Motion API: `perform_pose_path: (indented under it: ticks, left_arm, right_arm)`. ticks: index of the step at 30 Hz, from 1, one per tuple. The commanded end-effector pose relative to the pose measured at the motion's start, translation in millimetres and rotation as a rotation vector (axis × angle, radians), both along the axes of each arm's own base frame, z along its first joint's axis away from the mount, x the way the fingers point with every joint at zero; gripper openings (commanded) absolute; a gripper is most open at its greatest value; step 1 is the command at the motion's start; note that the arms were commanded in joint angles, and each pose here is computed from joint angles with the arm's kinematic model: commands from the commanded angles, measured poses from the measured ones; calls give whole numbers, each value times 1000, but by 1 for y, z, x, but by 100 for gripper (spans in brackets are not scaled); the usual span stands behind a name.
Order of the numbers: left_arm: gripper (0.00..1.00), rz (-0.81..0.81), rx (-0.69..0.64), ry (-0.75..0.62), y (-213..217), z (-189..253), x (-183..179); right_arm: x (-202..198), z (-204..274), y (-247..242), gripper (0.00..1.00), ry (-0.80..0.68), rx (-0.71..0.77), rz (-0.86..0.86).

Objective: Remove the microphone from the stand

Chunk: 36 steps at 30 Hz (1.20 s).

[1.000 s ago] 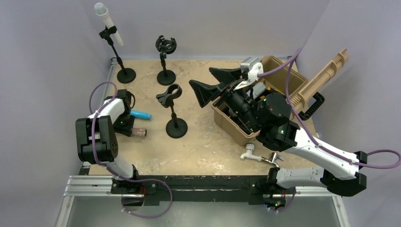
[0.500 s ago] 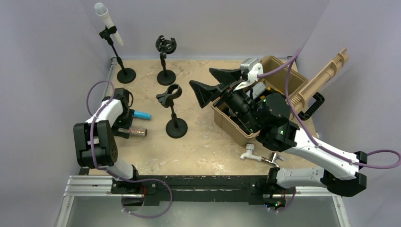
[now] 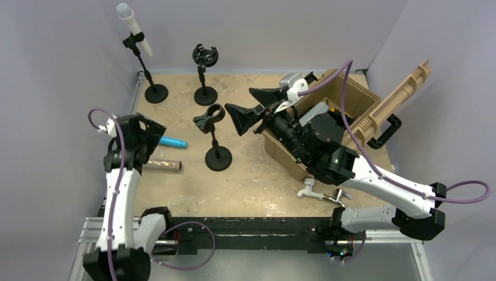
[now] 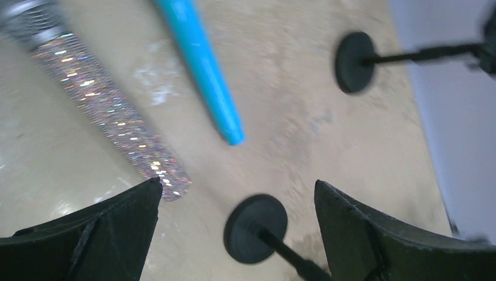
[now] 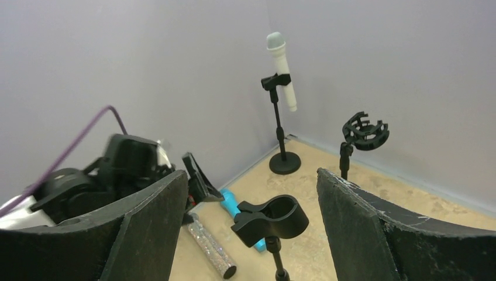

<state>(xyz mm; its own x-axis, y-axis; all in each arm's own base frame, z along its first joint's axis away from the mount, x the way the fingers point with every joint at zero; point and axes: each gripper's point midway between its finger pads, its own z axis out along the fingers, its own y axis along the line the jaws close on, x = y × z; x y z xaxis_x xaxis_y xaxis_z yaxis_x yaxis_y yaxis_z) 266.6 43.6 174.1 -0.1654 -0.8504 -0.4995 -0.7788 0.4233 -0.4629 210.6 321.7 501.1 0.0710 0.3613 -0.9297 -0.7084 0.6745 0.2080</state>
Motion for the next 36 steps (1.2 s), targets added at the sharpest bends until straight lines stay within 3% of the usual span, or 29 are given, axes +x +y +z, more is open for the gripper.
perform_pose_path:
  ticks: [1, 3, 5, 9, 14, 18, 22, 26, 36]
  left_arm:
    - [99, -550, 80, -383, -62, 69, 16]
    - [98, -788, 91, -560, -98, 97, 10]
    - [98, -909, 62, -676, -120, 117, 3]
    - [98, -1022, -47, -798, -144, 142, -3]
    - [98, -1144, -61, -942, -160, 176, -12]
    - [100, -1243, -115, -965, -172, 182, -13]
    - [100, -1318, -168, -902, -185, 169, -15]
    - [100, -1342, -208, -795, -194, 148, -7]
    - [100, -1320, -254, -773, -200, 154, 12]
  right_arm:
    - [-3, 7, 6, 79, -10, 15, 30]
    - [-3, 7, 8, 79, -7, 13, 36]
    - [-3, 6, 10, 79, -1, 7, 42]
    - [-5, 9, 10, 78, 6, 11, 48]
    - [-5, 8, 6, 78, 17, 21, 42]
    - [-5, 8, 6, 78, 19, 22, 42]
    - [-5, 8, 6, 78, 17, 24, 47]
    - [-5, 8, 6, 78, 15, 25, 45]
    - [-4, 8, 2, 78, 17, 30, 30]
